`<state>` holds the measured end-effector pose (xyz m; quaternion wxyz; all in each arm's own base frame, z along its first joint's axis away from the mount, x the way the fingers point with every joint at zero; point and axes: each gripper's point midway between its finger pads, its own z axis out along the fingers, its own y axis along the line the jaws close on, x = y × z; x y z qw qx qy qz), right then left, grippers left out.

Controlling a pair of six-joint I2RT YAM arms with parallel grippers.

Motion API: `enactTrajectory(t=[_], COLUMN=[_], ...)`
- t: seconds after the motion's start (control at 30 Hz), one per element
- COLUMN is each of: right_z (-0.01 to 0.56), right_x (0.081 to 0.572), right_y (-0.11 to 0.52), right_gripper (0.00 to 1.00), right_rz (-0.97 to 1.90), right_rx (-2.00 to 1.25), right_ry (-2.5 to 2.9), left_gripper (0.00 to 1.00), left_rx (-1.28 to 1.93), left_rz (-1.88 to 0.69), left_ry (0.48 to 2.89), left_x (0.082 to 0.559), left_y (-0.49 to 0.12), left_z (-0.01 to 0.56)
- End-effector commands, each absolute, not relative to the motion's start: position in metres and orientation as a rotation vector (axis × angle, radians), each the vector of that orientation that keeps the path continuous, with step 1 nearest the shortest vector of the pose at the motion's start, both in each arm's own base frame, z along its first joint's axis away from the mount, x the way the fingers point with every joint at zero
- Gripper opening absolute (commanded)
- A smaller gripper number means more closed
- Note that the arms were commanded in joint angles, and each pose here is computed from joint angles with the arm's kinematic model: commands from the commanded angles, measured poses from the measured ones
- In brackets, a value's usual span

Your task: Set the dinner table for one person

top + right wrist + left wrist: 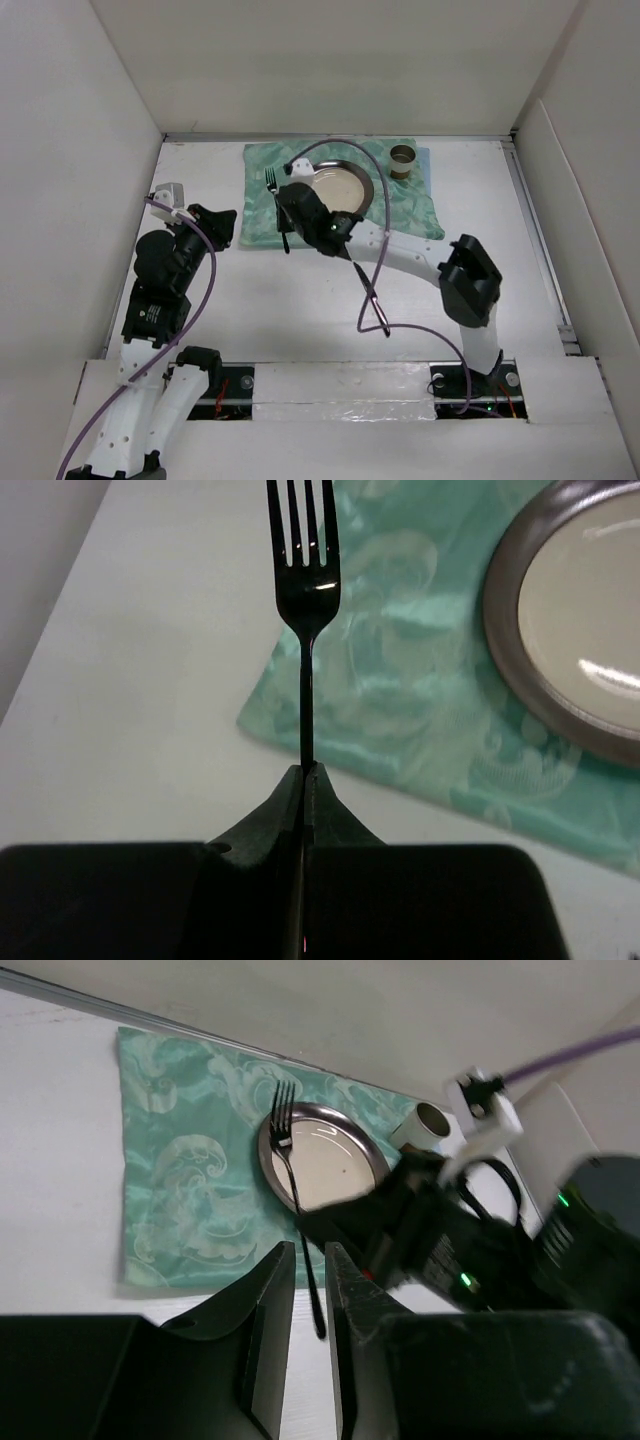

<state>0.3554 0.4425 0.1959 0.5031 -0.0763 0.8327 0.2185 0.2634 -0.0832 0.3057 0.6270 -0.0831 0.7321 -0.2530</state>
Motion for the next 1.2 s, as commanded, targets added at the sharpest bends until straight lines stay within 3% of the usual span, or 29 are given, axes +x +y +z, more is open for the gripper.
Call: enactTrajectory(t=[0.0,0.07,0.13,0.2,0.23,0.33,0.7,0.8,0.87,1.03,1.17], right_z=[0.188,0.165,0.181,0.146,0.169,0.147,0.08,0.076,0.083,0.11,0.175], right_x=[0.4,0.42,0.444,0.453,0.468,0.487,0.498,0.496,0.495,0.49,0.472], right_y=[0.458,0.466,0.473,0.48,0.485,0.485,0.469,0.468,0.468,0.466,0.468], right_gripper=[0.0,0.0,0.0,0.0,0.0,0.0,0.0,0.15,0.35,0.46,0.47], right_rz=[0.542,0.539,0.561,0.522,0.563,0.546,0.531,0.531,0.554,0.589,0.678], right_rx=[-0.138,-0.106,-0.059,-0.077,-0.045,-0.023,0.029,0.038,0.035,0.028,-0.024], right_ry=[2.028,2.062,2.039,2.112,2.067,2.098,2.207,2.211,2.199,2.16,2.031], left_gripper=[0.17,0.18,0.18,0.18,0.18,0.18,0.18,0.18,0.18,0.18,0.18], left_rx=[-0.235,-0.233,-0.218,-0.219,-0.21,-0.207,-0.198,-0.2,-0.198,-0.205,-0.2], left_rz=[-0.592,-0.597,-0.612,-0.604,-0.607,-0.607,-0.612,-0.608,-0.611,-0.598,-0.604], left_ry=[1.618,1.621,1.62,1.619,1.627,1.621,1.637,1.647,1.653,1.655,1.652], left_x=[0.267,0.267,0.265,0.265,0.265,0.263,0.265,0.267,0.268,0.269,0.267], left_y=[-0.079,-0.08,-0.083,-0.082,-0.084,-0.084,-0.086,-0.087,-0.087,-0.085,-0.086], left_z=[0.324,0.324,0.325,0.325,0.324,0.324,0.321,0.318,0.317,0.316,0.317])
